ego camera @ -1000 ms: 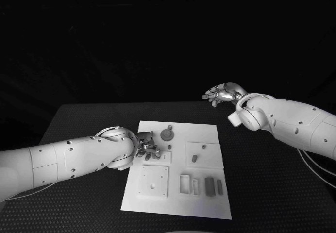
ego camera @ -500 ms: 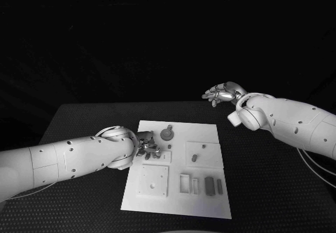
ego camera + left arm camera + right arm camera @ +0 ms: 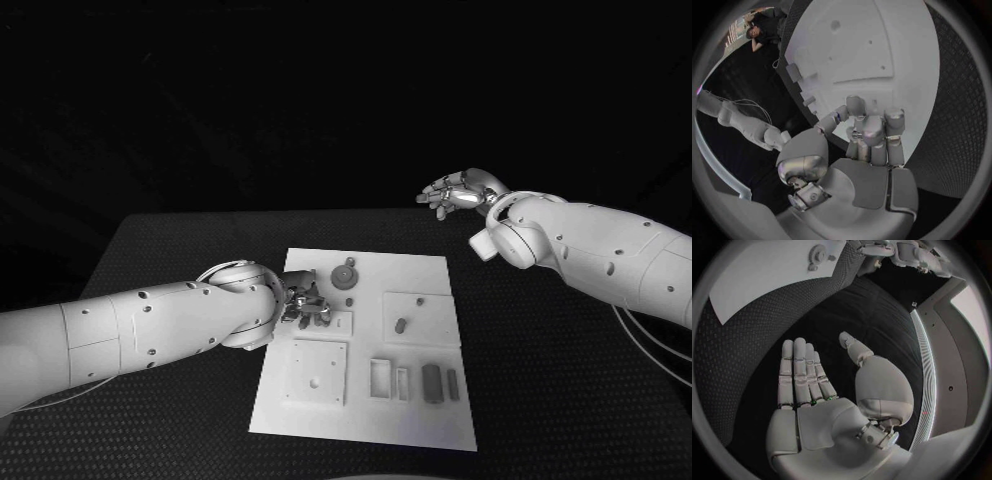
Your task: Assemble the parts on the task board
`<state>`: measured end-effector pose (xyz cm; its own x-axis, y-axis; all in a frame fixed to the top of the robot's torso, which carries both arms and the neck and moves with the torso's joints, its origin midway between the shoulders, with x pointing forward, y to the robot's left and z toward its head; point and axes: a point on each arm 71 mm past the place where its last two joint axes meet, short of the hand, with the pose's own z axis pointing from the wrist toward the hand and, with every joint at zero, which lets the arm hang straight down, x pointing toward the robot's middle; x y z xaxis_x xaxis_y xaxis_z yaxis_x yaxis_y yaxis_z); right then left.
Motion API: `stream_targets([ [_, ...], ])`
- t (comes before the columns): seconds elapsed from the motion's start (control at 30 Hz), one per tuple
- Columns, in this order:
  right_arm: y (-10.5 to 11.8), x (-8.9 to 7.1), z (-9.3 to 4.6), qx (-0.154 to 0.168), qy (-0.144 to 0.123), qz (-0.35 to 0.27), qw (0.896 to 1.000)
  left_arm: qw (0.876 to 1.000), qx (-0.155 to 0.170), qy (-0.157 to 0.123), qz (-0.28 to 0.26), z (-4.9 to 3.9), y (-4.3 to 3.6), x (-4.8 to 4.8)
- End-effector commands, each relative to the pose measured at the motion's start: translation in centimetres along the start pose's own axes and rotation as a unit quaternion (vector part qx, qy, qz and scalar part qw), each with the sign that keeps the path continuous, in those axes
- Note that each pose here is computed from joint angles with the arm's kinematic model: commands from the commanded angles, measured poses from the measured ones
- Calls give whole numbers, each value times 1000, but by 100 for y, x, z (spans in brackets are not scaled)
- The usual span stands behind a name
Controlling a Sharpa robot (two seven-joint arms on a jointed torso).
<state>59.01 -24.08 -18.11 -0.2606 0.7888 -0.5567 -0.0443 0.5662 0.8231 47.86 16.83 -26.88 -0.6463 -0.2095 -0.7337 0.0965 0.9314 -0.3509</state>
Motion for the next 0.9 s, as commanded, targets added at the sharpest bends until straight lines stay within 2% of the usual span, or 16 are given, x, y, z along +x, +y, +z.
stream_targets([
  [0.03,7,11,0,-4,8,-2,1000,1000,4,-1,3,6,-12,23],
  [0.63,5,9,-1,-4,8,-2,1000,1000,4,-25,4,0,-4,-9],
  [0.9,3,7,-3,-4,8,-2,1000,1000,3,-16,9,-2,-3,5],
])
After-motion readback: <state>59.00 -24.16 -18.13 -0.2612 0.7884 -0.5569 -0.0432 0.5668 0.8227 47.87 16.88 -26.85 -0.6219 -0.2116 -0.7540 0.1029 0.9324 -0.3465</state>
